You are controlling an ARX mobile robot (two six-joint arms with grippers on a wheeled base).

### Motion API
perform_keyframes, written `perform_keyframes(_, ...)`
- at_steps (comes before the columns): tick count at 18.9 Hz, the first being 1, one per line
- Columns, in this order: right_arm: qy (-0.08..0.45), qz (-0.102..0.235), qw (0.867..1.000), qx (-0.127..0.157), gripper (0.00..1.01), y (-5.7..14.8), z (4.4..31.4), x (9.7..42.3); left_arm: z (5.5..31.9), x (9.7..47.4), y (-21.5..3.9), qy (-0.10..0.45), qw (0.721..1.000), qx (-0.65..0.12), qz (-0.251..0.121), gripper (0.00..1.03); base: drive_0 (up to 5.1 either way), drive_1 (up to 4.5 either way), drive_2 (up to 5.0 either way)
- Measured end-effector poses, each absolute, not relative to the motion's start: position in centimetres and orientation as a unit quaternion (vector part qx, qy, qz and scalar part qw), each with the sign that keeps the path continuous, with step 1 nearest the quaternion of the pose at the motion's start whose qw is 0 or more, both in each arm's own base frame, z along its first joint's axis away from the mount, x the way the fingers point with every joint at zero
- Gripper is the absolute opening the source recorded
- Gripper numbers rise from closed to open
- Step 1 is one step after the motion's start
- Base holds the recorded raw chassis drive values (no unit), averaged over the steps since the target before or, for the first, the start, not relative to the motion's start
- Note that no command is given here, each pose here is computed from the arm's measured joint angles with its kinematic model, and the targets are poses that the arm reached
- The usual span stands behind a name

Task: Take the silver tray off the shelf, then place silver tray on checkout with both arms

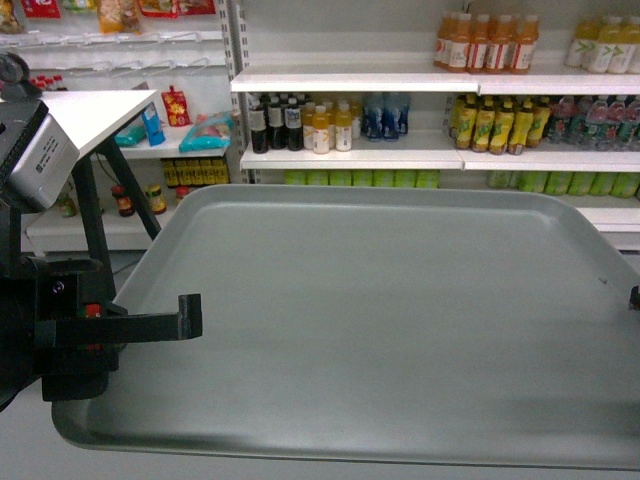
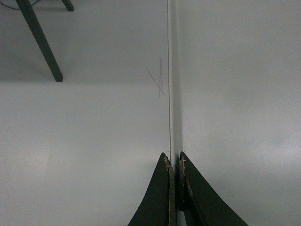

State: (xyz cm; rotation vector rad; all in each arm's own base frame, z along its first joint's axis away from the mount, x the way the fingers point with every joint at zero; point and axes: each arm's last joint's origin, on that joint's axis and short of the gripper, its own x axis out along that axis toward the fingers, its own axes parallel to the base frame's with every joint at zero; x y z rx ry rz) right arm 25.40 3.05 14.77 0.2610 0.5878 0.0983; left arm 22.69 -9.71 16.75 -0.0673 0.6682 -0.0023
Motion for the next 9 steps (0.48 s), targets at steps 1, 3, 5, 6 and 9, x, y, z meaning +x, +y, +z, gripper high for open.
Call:
perform_keyframes(1,0.289,0.049,0.948,0.128,0.03,3.05,14.78,25.4,16.76,22.69,-9.71,0.327,0.944,-0.033,-0.001,0.03,-5.0,2.48,2.5)
perform_keyframes(3,0.291,0.049,0.947,0.128,0.03,3.05,14.74,25.38,16.73,22.67,-9.7,0.329,0.944,-0.033,-0.001,0.03,-5.1,2.38,2.4)
perform_keyframes(5,0.288,0.049,0.948,0.128,0.03,3.05,14.78,25.4,16.77,22.72,-9.66,0.327,0.944,-0.034,0.0,0.03,-5.0,2.4,2.4)
perform_keyframes(6,0.289,0.05,0.947,0.129,0.03,3.05,14.76,25.4,16.76,22.7,-9.7,0.328,0.944,-0.034,-0.002,0.03,-5.0,2.42,2.4)
perform_keyframes(9,0.288,0.049,0.948,0.129,0.03,3.05,14.79,25.41,16.74,22.73,-9.67,0.327,0.944,-0.034,-0.001,0.03,-5.0,2.42,2.4)
